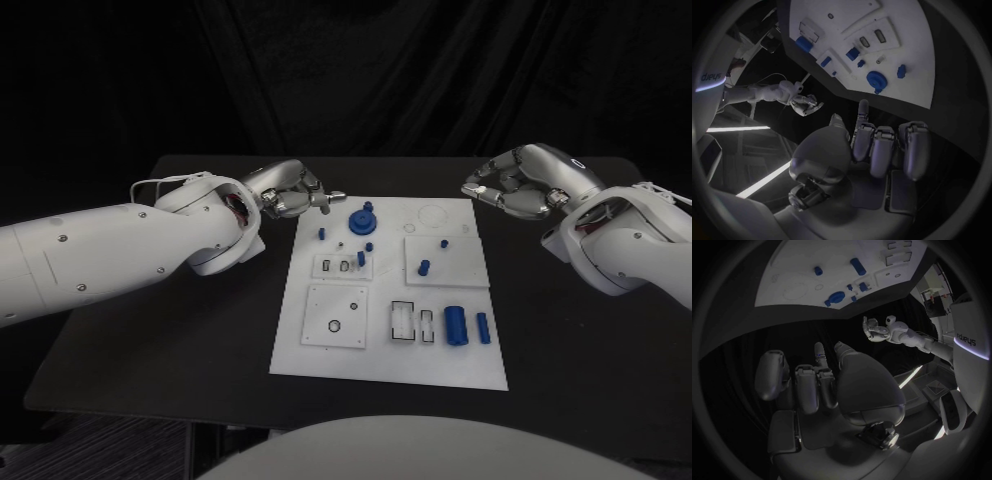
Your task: Assemble the parts on the task board
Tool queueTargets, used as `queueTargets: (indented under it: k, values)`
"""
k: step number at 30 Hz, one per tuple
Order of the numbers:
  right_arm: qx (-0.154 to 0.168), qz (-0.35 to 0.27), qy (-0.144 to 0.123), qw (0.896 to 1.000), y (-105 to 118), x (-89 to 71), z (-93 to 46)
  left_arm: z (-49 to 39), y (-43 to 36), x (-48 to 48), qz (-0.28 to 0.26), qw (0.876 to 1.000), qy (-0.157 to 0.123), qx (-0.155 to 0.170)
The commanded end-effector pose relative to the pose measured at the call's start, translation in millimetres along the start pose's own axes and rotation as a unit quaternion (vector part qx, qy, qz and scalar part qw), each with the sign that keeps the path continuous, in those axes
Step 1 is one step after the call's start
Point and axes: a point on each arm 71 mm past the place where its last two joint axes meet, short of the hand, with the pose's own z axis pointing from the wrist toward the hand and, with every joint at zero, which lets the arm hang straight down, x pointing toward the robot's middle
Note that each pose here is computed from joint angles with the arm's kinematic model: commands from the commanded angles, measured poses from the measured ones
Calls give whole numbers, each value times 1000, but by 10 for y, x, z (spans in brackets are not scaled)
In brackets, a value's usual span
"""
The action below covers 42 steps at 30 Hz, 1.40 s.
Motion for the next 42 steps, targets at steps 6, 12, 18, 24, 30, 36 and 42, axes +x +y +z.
queueTargets:
  k: [6,12,18,24,30,36,42]
  values:
    - [21,65,-21,997,-121,8,-50,84,-54,153,87,991,67,-81]
    - [25,69,-21,997,-154,26,-66,149,-147,268,107,983,110,-97]
    - [29,72,-17,997,-176,68,-79,225,-274,404,131,973,158,-109]
    - [33,73,-12,997,-177,104,-72,262,-369,475,140,969,178,-103]
    - [37,74,-10,997,-185,120,-78,301,-422,510,144,967,185,-99]
    - [38,74,-10,996,-183,134,-77,333,-446,537,151,964,193,-104]
    - [37,76,-9,996,-164,147,-69,368,-470,554,154,963,195,-105]
